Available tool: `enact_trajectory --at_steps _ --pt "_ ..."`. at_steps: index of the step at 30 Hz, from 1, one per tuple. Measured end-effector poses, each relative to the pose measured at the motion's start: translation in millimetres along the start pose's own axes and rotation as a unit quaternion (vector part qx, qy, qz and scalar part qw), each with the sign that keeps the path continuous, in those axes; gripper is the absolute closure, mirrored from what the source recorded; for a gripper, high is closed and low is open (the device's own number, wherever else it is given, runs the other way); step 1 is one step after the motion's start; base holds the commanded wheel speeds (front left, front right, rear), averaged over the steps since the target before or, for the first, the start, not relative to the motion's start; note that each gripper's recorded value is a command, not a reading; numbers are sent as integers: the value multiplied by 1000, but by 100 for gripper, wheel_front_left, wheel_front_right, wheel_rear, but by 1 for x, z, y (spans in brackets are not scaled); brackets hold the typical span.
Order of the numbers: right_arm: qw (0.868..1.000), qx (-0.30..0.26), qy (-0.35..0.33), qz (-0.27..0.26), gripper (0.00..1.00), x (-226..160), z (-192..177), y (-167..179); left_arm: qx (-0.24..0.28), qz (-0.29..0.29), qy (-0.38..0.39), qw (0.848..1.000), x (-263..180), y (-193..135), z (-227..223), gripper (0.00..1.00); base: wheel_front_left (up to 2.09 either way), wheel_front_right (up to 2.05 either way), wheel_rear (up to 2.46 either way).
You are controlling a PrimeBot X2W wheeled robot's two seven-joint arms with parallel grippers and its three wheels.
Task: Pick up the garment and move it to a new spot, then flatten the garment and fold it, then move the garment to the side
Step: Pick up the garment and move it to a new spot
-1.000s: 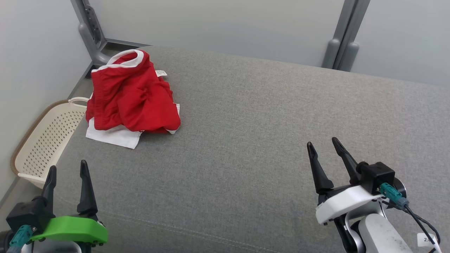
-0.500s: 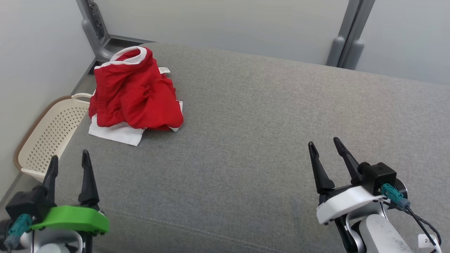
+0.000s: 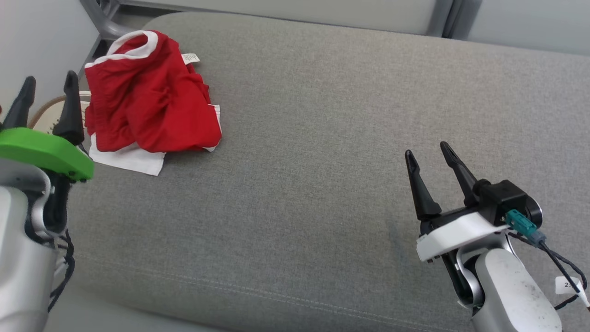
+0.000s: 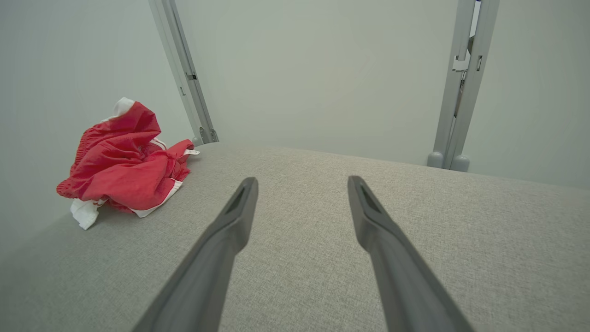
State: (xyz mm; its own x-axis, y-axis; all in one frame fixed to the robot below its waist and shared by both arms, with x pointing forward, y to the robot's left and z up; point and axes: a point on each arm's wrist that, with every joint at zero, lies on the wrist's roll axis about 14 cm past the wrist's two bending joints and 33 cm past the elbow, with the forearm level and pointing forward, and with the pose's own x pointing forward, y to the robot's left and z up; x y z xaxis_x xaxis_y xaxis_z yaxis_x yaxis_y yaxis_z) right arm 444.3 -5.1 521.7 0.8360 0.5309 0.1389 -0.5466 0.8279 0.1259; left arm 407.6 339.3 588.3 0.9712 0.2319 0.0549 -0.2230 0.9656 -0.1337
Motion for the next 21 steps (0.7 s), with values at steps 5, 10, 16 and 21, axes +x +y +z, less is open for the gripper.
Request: enact_trajectory --at_steps 5,10,16,21 --pt "1000 -3 7 -7 0 10 -10 -17 -5 0 85 996 51 7 -31 0 0 0 0" --pt "1000 -2 24 -17 0 11 -26 -33 -17 17 159 987 80 16 -67 0 0 0 0" --pt "999 -1 44 -32 0 8 -46 -51 -24 34 248 968 96 24 -116 0 0 0 0" --pt "997 5 60 -42 0 5 -63 -61 -25 58 285 956 103 36 -144 0 0 0 0"
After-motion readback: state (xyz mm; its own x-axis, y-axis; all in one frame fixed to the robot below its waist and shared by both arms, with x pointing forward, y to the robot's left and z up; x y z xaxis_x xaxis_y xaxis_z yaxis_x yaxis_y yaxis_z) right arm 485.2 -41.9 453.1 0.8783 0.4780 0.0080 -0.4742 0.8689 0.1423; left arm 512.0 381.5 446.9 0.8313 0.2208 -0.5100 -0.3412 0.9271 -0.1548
